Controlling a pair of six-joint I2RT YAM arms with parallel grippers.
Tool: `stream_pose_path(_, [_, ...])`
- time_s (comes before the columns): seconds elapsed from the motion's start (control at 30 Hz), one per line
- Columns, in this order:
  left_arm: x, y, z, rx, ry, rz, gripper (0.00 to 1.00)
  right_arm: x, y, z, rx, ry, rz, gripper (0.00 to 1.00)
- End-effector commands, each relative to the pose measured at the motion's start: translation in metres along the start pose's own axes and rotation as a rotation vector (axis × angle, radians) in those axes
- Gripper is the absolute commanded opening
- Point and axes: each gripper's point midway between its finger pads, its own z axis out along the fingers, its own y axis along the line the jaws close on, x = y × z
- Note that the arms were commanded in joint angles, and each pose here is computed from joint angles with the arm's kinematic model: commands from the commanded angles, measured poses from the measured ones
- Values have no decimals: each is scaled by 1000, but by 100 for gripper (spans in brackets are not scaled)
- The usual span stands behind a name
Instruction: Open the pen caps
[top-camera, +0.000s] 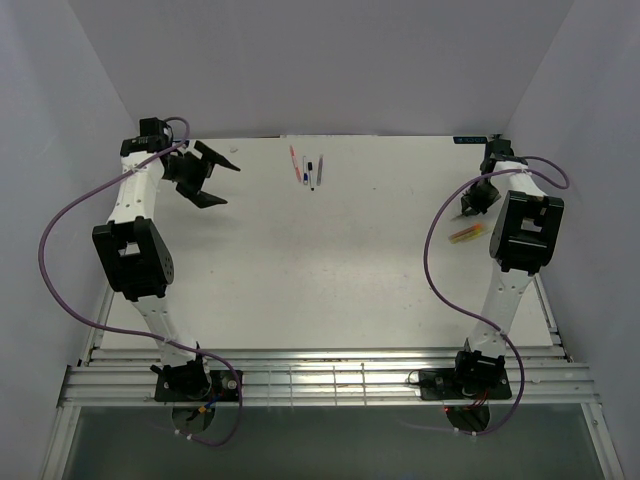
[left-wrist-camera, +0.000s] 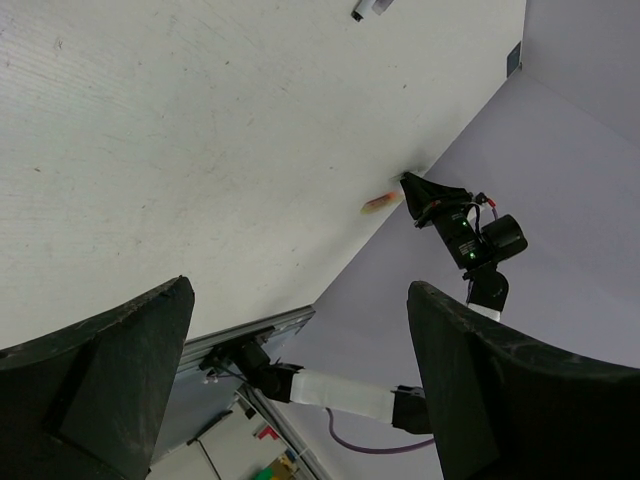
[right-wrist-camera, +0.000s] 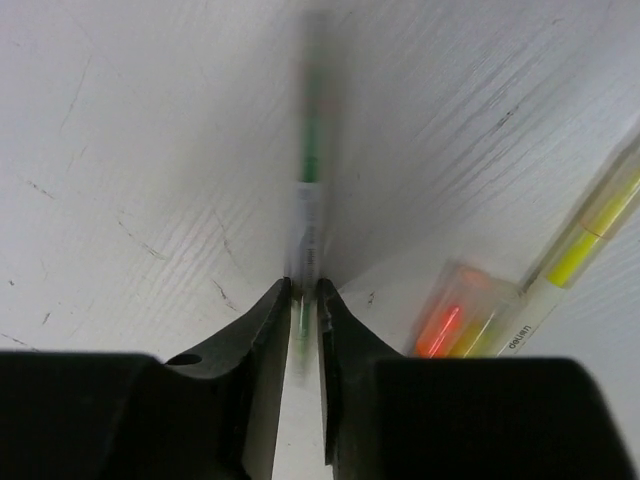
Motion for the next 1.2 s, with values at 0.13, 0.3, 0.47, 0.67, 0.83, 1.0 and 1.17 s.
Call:
stream_pose_path(0.13, [12,-21,-26,17,-83,136,98,4,14,3,-32,12,-23,8])
stream_pose_path(0.3, [19,-20,-34,-101,-244,257,98,1,34,-11,-86,-13,-85,8])
stream_pose_path(0.47, [52,-6,-44,-14,-132,260,98,0,72,-58,-208,-57,-156,8])
stream_pose_path(0.67, [79,-20,-113,166,-350,323,98,58,105,-122,-417,18,-256,8])
stream_pose_path(0.83, [137,8,-110,272,-206,290,98,154,120,-176,-614,115,-398,8])
stream_pose_path(1.0, [160,9,-118,364,-208,322,98,237,117,-220,-762,233,-522,8])
stream_pose_path(1.17, [207,-3,-108,479,-123,401,98,284,120,-267,-992,310,-573,8])
